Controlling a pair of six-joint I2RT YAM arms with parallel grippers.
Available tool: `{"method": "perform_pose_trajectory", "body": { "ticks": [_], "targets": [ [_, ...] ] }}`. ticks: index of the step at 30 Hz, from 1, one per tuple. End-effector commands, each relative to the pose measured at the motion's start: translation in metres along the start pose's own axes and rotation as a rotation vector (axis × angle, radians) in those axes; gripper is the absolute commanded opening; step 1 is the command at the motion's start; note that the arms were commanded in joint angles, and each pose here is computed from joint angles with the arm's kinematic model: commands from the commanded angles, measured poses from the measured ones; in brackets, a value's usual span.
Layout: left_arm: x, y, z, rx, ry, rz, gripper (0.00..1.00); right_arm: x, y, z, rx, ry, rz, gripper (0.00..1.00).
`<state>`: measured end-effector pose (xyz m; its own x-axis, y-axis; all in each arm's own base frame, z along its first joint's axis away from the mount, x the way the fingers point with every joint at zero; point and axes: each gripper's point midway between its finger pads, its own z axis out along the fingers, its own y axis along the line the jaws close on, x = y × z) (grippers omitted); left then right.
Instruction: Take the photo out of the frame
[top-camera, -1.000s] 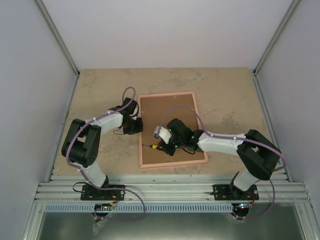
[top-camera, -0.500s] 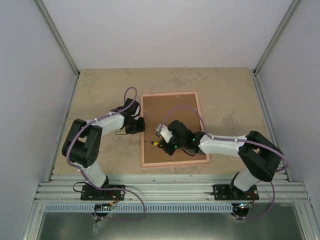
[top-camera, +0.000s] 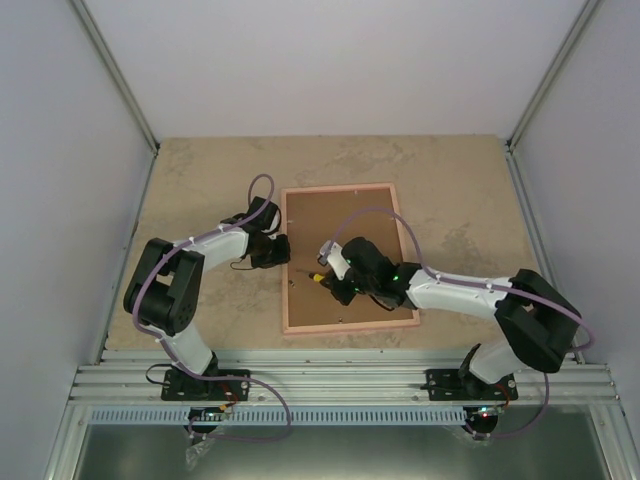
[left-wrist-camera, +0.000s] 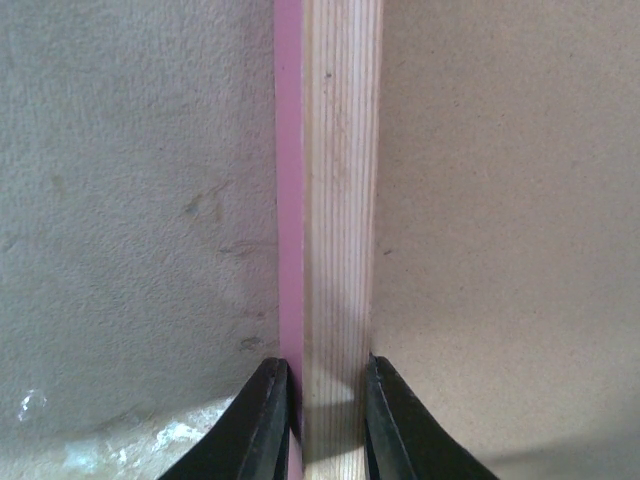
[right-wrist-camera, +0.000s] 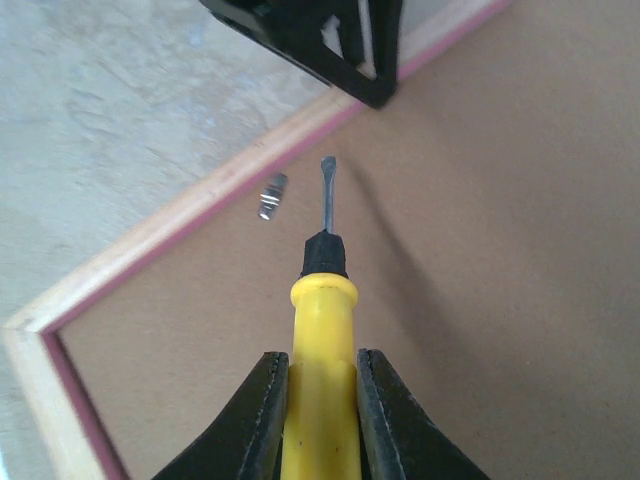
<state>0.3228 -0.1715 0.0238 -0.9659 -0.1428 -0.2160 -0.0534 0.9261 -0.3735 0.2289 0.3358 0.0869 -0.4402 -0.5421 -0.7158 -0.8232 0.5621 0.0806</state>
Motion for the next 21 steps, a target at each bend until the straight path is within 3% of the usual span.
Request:
{"method": "perform_pose_trajectory", "body": {
  "ticks": [1,21],
  "targets": [
    [0.022,0.001,0.005,0.007,0.071,-0.006,0.06,-0.01,0.021,-0.012,-0.083,-0.031,-0.054,0.0],
    [0.022,-0.001,0.006,0.02,0.067,-0.001,0.06,0.015,0.038,0.016,-0.113,0.071,-0.054,0.01]
  ]
}}
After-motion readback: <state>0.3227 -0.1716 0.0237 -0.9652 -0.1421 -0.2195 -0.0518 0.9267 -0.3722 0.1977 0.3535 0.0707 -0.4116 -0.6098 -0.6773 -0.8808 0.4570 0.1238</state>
